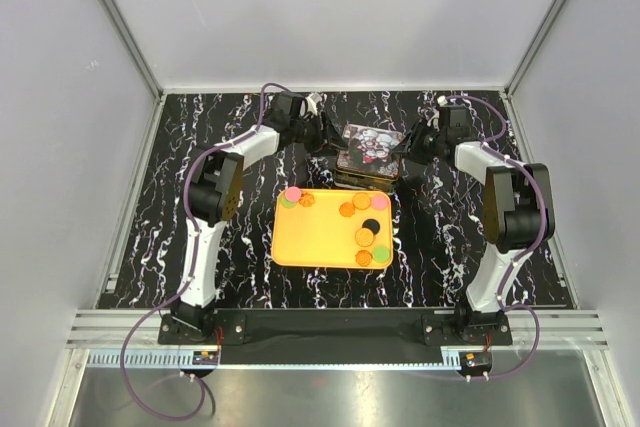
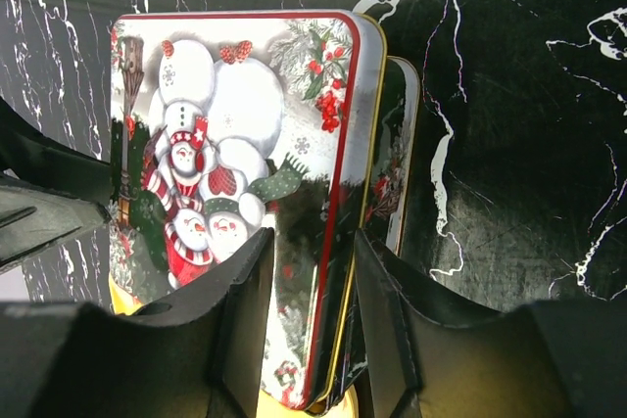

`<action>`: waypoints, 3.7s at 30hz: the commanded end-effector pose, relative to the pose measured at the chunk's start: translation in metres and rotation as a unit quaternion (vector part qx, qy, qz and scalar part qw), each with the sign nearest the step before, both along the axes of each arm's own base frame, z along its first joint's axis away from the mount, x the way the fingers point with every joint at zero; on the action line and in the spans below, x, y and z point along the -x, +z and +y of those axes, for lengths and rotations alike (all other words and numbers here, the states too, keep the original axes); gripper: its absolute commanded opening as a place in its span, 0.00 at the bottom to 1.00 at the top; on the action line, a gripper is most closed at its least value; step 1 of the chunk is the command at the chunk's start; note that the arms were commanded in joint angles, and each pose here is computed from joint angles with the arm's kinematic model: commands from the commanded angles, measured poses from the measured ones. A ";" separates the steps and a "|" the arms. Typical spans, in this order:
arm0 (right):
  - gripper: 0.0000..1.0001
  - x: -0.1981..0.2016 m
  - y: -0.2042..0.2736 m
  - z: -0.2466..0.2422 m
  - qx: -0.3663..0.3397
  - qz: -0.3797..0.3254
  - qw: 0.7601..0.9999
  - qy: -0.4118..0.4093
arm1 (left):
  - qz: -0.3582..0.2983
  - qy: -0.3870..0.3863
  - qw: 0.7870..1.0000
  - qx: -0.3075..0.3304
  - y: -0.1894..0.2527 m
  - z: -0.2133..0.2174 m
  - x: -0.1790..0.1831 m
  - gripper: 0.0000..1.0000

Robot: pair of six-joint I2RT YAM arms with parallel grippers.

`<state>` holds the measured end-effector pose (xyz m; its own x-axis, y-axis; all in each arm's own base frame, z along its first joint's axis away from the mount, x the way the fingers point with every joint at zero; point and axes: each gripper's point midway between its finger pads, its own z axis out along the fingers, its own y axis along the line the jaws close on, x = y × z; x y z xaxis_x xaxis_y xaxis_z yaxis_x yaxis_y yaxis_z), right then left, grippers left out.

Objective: Pack the cookies

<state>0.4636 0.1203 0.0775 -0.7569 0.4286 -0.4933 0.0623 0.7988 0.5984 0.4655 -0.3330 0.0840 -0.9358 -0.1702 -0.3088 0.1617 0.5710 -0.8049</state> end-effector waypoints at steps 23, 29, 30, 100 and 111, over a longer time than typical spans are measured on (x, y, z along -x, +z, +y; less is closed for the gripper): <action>0.51 -0.004 0.009 0.002 0.019 -0.017 1.000 0.007 | -0.039 -0.017 0.999 -0.018 0.025 0.002 0.002 0.61; 0.51 -0.005 0.002 0.007 0.006 -0.015 1.000 0.011 | -0.037 -0.028 0.999 -0.007 0.024 -0.005 -0.001 0.68; 0.51 -0.005 0.002 0.009 0.004 -0.015 1.000 0.012 | -0.036 -0.029 0.999 -0.005 0.024 -0.005 -0.002 0.68; 0.35 0.015 0.025 0.023 -0.003 -0.031 0.999 0.032 | -0.068 -0.051 0.996 -0.032 0.046 -0.012 0.039 0.47; 0.35 0.017 0.017 0.020 0.005 -0.022 0.999 0.026 | -0.060 -0.061 0.995 -0.056 0.032 -0.015 0.046 0.47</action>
<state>0.4525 0.1265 0.0767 -0.7590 0.4139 -0.5026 0.0544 0.8096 0.5844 0.4268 -0.3306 0.0802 -0.9340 -0.0521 -0.3535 0.2312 0.6663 -0.7090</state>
